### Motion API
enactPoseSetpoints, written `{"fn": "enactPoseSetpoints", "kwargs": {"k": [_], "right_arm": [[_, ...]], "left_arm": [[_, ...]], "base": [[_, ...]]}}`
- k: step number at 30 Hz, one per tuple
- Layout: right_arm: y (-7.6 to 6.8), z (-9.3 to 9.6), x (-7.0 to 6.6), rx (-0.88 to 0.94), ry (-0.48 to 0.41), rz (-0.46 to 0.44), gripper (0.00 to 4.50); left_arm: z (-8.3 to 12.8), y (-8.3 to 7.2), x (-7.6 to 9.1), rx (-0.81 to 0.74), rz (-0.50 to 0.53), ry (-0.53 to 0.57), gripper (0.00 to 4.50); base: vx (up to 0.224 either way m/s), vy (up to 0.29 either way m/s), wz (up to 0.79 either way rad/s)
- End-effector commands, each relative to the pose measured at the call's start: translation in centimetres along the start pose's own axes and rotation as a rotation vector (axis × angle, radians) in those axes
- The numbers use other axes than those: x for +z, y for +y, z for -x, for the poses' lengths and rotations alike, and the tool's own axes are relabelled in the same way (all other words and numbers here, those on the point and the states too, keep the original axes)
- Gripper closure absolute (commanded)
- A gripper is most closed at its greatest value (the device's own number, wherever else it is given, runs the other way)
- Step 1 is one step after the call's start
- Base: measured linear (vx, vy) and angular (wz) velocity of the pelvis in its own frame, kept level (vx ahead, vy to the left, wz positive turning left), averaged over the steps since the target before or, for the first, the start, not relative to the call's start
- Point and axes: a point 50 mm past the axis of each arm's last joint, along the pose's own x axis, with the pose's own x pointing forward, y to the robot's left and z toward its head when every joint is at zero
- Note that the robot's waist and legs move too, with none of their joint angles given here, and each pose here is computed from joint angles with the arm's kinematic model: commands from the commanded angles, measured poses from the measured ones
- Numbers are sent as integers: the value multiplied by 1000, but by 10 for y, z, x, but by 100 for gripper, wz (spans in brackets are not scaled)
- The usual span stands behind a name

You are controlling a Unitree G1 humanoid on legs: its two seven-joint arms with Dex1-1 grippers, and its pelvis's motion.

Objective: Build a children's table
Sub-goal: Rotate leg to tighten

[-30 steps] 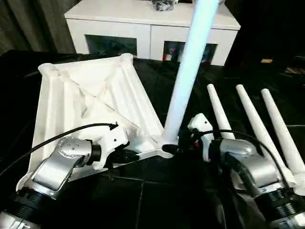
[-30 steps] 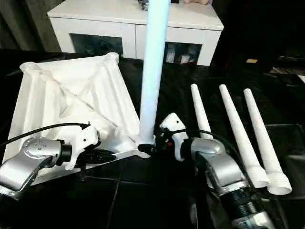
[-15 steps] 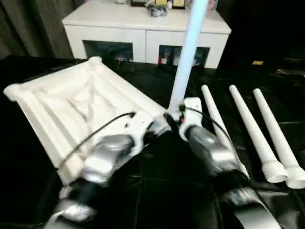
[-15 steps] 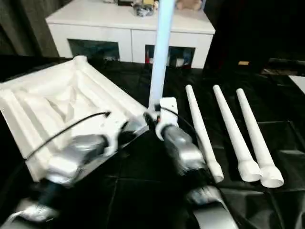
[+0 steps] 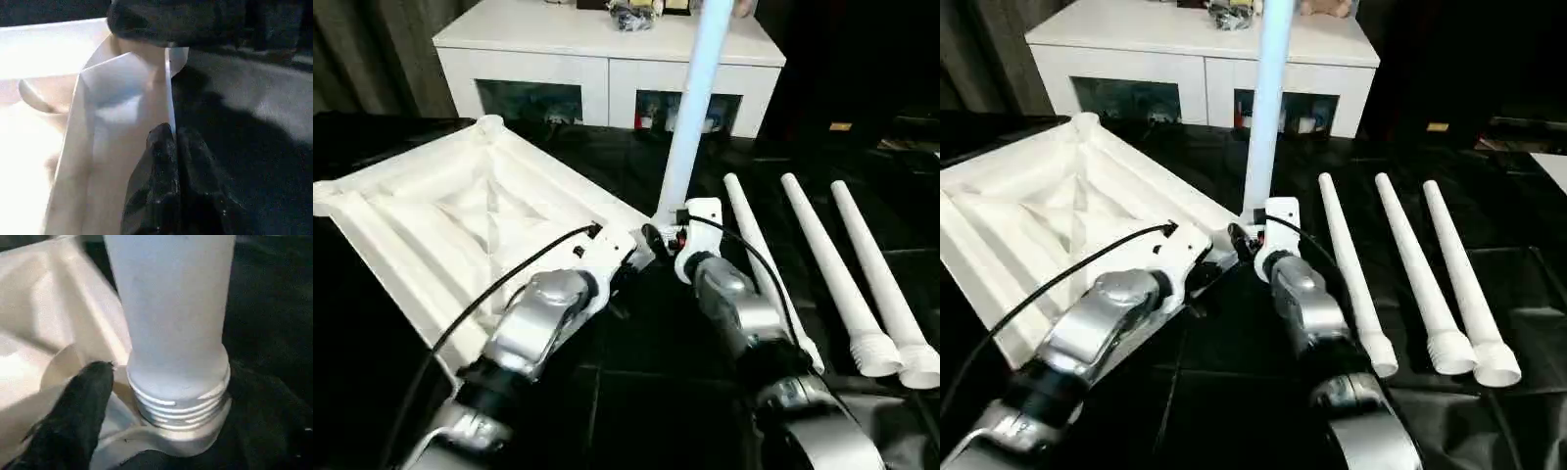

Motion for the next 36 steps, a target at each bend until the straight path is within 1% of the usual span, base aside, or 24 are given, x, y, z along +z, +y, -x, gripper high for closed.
{"fn": "enactPoseSetpoints", "kwargs": {"k": [1,2,3,4,5,6,7,9,11,16,19,21,23,24,26,27,29,30,31,32,33,36], "right_arm": [[-1,11,14,109,-32,55,21],[-7,24,15,193,-18,115,15],[-8,28,15,214,-12,130,10],[-10,35,15,256,-4,164,5],[-13,42,15,298,4,198,5],[-15,49,15,332,13,218,5],[-20,65,15,424,42,265,5],[-22,75,15,485,71,290,5],[-25,86,14,560,115,326,5],[-24,88,13,602,139,327,5],[-20,83,12,610,136,311,5],[-18,81,8,619,151,313,5],[-18,79,5,617,168,316,32],[-18,79,5,616,169,314,32],[-19,77,4,607,173,309,50],[-19,76,2,614,180,303,72],[-19,76,1,615,183,302,78],[-19,75,1,611,181,300,95],[-19,75,1,609,177,297,95],[-19,75,1,608,175,295,116],[-19,74,1,609,173,292,116],[-18,74,1,621,174,288,151]], "left_arm": [[8,0,-7,-57,-64,15,450],[16,1,-15,-116,-89,32,450],[18,1,-17,-132,-94,36,450],[22,1,-20,-161,-101,37,450],[25,0,-22,-205,-127,15,450],[30,0,-23,-239,-132,11,450],[40,-1,-27,-323,-147,4,450],[46,0,-28,-366,-146,1,450],[55,1,-24,-427,-126,-26,450],[60,1,-21,-477,-134,-41,450],[59,2,-20,-482,-146,-48,450],[59,2,-20,-486,-145,-50,450],[59,2,-19,-490,-144,-51,450],[59,2,-19,-490,-143,-51,450],[60,2,-19,-493,-142,-51,450],[60,3,-19,-495,-141,-51,450],[60,3,-19,-495,-142,-50,450],[60,3,-19,-494,-143,-49,450],[60,3,-19,-493,-143,-49,450],[60,3,-19,-492,-143,-48,450],[60,3,-19,-494,-143,-48,450],[60,3,-20,-499,-140,-45,450]], "base": [[0,0,0],[0,0,0],[0,0,0],[0,0,0],[0,0,0],[0,0,0],[0,0,0],[0,0,0],[0,0,0],[0,0,0],[0,0,0],[0,0,0],[0,0,0],[0,0,0],[0,0,0],[0,0,0],[0,0,0],[0,0,0],[0,0,0],[0,0,0],[0,0,0],[0,0,0]]}}
